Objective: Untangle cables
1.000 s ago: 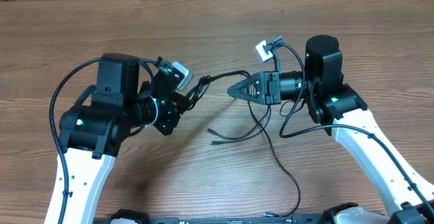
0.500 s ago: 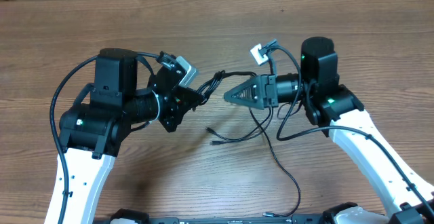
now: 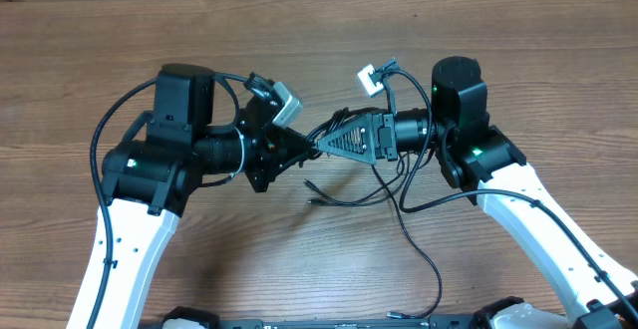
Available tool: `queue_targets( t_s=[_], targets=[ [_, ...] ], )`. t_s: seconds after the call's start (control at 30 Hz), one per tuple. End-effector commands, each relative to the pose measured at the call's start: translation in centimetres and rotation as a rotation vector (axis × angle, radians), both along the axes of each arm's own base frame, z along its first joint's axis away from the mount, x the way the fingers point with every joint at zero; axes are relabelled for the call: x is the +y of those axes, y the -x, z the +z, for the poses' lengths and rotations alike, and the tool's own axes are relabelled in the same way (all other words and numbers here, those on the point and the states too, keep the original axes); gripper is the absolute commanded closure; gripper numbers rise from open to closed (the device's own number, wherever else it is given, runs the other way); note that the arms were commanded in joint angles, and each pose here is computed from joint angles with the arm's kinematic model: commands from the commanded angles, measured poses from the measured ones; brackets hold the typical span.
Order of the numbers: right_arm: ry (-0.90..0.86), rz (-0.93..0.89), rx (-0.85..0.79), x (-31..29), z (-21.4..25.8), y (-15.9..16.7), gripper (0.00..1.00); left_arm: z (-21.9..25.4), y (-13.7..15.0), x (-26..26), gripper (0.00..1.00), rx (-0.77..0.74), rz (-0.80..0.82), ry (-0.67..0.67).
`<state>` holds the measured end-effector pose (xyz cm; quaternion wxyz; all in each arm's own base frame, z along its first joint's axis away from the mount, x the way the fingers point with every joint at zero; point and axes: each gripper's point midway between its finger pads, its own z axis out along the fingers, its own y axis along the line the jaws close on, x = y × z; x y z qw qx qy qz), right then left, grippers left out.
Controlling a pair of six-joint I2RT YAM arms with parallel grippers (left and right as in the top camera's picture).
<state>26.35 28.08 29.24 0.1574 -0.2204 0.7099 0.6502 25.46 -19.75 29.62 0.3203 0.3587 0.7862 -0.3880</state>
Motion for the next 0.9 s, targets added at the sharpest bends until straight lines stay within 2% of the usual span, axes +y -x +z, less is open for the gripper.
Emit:
queue_targets(
  t_s=[0.0, 0.33, 0.47, 0.63, 0.87],
  targets=[
    [-0.008, -0.005, -0.029, 0.13, 0.45, -0.01, 0.39, 1.16, 0.77, -1.1, 0.96, -0.004, -0.052, 0.047],
    [-0.008, -0.004, -0.029, 0.13, 0.45, 0.0, 0.76, 1.12, 0.7, -1.15, 0.96, -0.009, -0.05, 0.041],
    [-0.008, -0.004, -0.029, 0.13, 0.45, 0.0, 0.8, 1.11, 0.7, -1.14, 0.96, -0.009, -0.05, 0.041],
    [-0.008, -0.004, -0.029, 0.13, 0.45, 0.0, 0.96, 1.15, 0.66, -1.16, 0.96, -0.012, -0.05, 0.042],
    [-0.01, 0.003, -0.028, 0.12, 0.49, 0.12, 0.96, 0.83, 0.19, -0.86, 0.96, -0.022, -0.025, 0.016]
  ],
)
